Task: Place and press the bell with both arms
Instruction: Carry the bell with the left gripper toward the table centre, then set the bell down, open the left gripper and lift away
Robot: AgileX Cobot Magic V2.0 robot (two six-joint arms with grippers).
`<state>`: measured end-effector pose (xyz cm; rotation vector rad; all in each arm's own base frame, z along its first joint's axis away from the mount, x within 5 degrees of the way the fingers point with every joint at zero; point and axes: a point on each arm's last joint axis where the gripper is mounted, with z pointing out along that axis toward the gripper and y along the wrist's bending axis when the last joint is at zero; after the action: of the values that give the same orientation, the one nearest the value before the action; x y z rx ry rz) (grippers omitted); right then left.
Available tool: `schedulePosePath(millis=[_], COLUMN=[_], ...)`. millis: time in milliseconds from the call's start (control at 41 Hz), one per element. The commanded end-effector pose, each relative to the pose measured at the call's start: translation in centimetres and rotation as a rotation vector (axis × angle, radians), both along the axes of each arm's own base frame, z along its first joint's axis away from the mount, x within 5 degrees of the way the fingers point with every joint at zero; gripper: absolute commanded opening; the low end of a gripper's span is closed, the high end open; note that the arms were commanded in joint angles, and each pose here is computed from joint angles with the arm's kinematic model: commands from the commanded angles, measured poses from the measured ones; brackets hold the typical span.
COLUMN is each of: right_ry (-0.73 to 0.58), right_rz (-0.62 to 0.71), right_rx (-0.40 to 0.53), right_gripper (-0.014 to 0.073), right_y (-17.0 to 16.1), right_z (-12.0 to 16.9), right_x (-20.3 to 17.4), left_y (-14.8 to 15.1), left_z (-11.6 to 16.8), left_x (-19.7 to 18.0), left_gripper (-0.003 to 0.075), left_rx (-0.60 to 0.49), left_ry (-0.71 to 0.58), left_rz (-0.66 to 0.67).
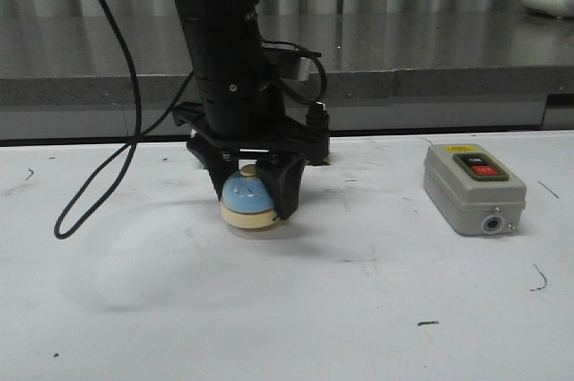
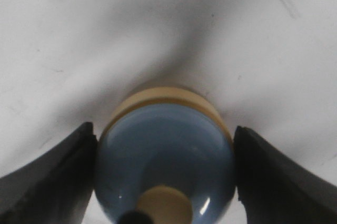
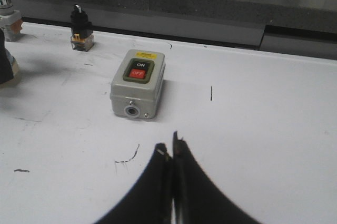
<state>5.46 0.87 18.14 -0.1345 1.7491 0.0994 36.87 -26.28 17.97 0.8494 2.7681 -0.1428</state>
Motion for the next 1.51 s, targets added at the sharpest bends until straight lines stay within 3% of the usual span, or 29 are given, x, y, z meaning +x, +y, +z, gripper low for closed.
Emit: schedulePosePath(millis=[0, 171, 390, 537, 659, 780, 854, 951, 1268, 1488], right_ry=[-0.099, -0.099, -0.099, -0.099, -0.099, -0.099, -0.099, -0.099, -0.099, -0.099], right_rz=[-0.004, -0.004, -0.004, -0.004, -0.004, -0.004, -0.004, -0.004, -0.004, -0.004], right_rx=[0.001, 0.001, 0.001, 0.001, 0.001, 0.001, 0.001, 0.001, 0.001, 0.001], right_gripper=[-0.0066, -0.0066, -0.0066, -0.0066, -0.0066, -0.0066, -0.0066, -0.0066, -0.0066, -0.0066], right_y=[-0.1, -0.1, -0.1, -0.1, -0.1, -0.1, -0.1, -0.1, -0.1, -0.1], right_z=[1.0, 1.0, 1.0, 1.0, 1.0, 1.0, 1.0, 1.0, 1.0, 1.0], right_x=[0.0, 0.0, 0.0, 0.0, 0.0, 0.0, 0.0, 0.0, 0.0, 0.0], left_y=[-0.4, -0.4, -0.4, -0.1, 1.1, 3.3, 5.0, 7.5, 18.2, 23.5], left_z=[3.4, 3.4, 4.1, 6.9, 10.0, 12.7, 13.3, 13.5, 12.6, 12.9], left_x=[-0.1, -0.1, -0.3, -0.8, -1.2, -1.5, -1.7, -2.3, -8.3, -15.8], left_gripper=[0.0429, 0.0545, 0.0557, 0.0549, 0.0433, 0.0216, 0.0096, 0.0009, -0.0012, -0.0012], left_rx=[-0.061, -0.062, -0.074, -0.116, -0.155, -0.183, -0.181, -0.177, -0.251, -0.298], left_ry=[-0.074, -0.076, -0.084, -0.139, -0.200, -0.250, -0.256, -0.263, -0.362, -0.578], left_rz=[-0.005, -0.005, -0.007, -0.006, 0.009, 0.049, 0.079, 0.126, 0.394, 0.539])
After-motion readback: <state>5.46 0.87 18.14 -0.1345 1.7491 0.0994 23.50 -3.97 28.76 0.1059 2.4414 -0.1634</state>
